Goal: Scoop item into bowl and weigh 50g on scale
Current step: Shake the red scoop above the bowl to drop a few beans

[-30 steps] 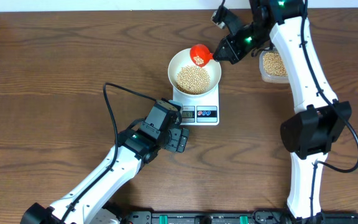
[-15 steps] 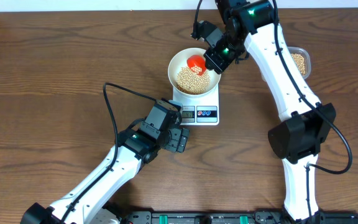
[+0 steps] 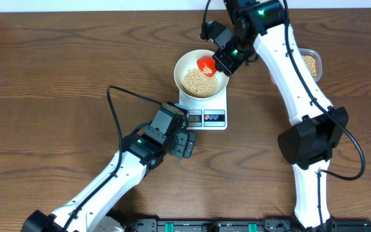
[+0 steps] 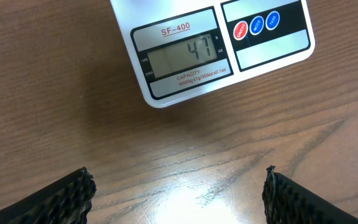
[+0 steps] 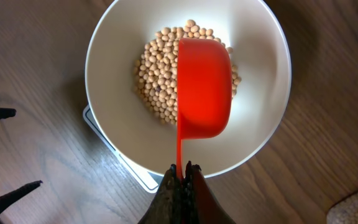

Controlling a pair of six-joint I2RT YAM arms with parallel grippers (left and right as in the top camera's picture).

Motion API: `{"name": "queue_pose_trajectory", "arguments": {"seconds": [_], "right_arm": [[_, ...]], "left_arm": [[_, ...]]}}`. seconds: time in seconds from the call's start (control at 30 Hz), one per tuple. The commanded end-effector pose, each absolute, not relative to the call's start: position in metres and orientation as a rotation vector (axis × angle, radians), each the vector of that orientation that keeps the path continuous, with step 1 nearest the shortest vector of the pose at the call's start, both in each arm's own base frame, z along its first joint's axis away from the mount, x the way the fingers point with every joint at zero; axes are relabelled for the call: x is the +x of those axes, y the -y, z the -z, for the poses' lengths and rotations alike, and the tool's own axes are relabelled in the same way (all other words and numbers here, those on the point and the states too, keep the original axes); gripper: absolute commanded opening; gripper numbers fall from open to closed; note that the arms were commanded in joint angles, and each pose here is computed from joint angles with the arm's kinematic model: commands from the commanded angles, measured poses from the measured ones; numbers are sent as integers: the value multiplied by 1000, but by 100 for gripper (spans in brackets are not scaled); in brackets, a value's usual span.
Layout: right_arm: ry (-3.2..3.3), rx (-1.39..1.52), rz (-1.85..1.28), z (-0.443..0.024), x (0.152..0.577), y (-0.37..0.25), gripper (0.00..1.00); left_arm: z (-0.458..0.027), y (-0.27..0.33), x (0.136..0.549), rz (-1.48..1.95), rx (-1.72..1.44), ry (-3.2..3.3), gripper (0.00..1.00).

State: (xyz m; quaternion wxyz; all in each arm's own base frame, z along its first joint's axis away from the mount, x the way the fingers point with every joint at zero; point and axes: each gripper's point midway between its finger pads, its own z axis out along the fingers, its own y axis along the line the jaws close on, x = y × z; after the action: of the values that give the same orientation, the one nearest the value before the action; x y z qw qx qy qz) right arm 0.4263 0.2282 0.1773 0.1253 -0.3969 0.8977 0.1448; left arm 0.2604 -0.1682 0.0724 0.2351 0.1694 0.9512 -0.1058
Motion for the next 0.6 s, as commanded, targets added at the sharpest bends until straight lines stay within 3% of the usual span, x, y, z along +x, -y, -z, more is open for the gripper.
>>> {"name": "queue_pose_trajectory", "arguments": {"seconds": [0.0, 0.57], "right_arm": [[-2566, -1098, -519, -204, 423, -236, 1], [-2441, -935, -1001, -238, 431, -220, 1]], "left_arm": [[-75, 166, 261, 283, 469, -2599, 89], [-75, 166, 261, 283, 469, -2599, 89]]}}
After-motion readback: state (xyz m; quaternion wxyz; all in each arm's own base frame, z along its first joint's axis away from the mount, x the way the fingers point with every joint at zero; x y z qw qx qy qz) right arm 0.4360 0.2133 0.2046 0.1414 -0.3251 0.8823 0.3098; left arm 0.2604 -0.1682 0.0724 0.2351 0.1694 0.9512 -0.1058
